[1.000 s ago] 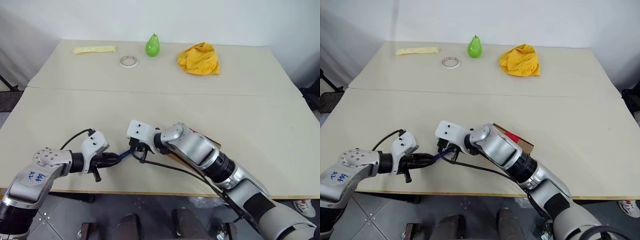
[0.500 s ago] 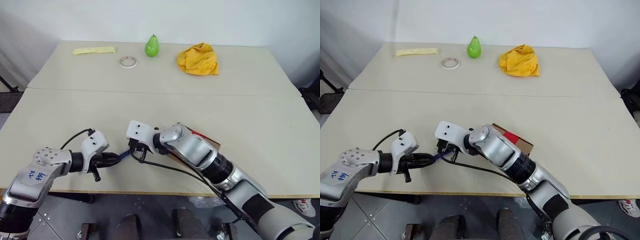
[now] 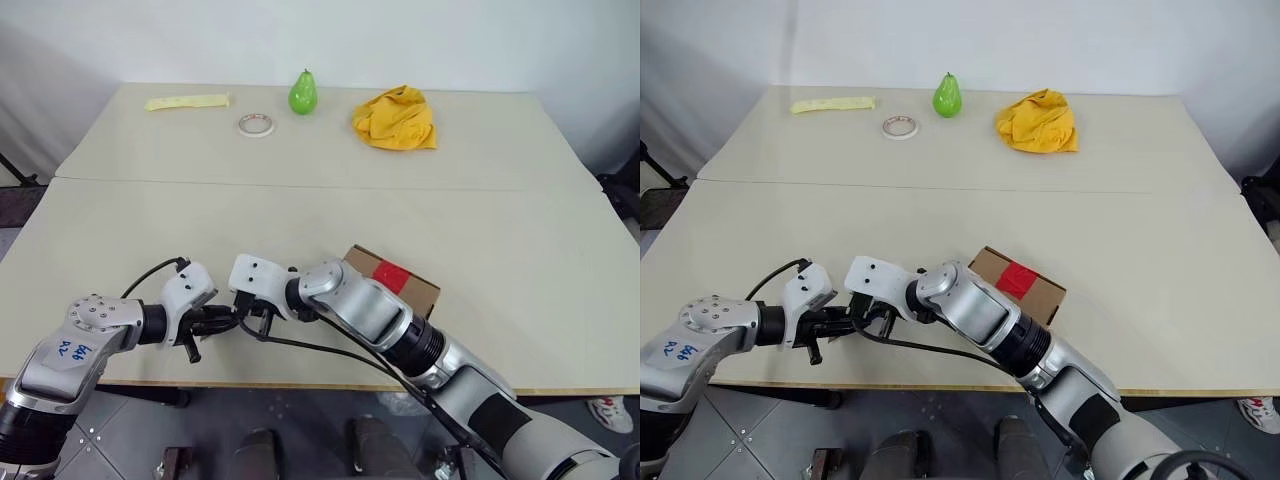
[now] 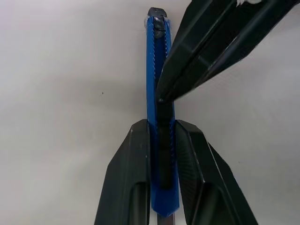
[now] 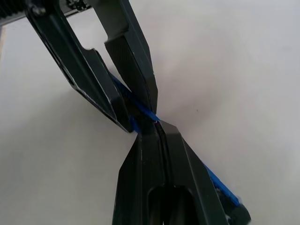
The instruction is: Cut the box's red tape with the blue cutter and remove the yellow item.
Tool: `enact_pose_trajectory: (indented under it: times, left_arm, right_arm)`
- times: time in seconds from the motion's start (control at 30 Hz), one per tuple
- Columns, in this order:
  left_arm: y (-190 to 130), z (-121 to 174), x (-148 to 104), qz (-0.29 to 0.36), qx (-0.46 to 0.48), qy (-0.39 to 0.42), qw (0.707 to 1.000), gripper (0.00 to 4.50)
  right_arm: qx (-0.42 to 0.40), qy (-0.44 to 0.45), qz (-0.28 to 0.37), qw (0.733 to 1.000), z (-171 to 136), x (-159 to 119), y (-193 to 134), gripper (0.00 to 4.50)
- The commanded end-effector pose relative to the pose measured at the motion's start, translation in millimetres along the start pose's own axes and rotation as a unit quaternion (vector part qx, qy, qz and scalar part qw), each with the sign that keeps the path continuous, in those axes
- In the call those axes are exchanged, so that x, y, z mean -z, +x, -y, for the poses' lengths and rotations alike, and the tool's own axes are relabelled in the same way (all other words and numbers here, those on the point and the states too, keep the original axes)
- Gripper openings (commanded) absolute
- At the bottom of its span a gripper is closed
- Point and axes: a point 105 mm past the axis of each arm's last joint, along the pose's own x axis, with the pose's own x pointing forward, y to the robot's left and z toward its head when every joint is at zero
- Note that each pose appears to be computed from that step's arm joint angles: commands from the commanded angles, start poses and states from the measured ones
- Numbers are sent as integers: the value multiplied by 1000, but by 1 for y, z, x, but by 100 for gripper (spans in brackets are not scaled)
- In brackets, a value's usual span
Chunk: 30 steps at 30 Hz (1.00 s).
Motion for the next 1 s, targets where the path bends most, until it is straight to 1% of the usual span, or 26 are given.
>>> enact_pose_trajectory:
  times: [0.03, 0.2, 0.37, 0.43, 0.57, 0.77, 1.0]
  left_arm:
    - [4, 3, 9, -15, 9, -7, 1000, 45]
    - [4, 3, 9, -15, 11, -4, 1000, 45]
    - [4, 2, 9, -16, 13, 1, 1000, 45]
    - [4, 2, 7, -16, 14, 3, 1000, 45]
    - [4, 0, 6, -15, 15, 6, 1000, 45]
    - [5, 0, 4, -15, 18, 8, 1000, 45]
    - [5, 0, 4, -16, 18, 7, 1000, 45]
  right_arm:
    - [13, -8, 23, 1000, 4, -16, -9, 1]
    - [44, -6, 28, 999, 17, -19, -25, 1]
    - [59, -1, 15, 998, 24, -10, -31, 1]
    - [62, -2, -1, 998, 25, 0, -31, 1]
    - [59, -5, -18, 998, 24, 10, -30, 1]
    - [54, -6, -29, 998, 21, 18, -29, 1]
    - [31, -13, -22, 999, 12, 15, -28, 1]
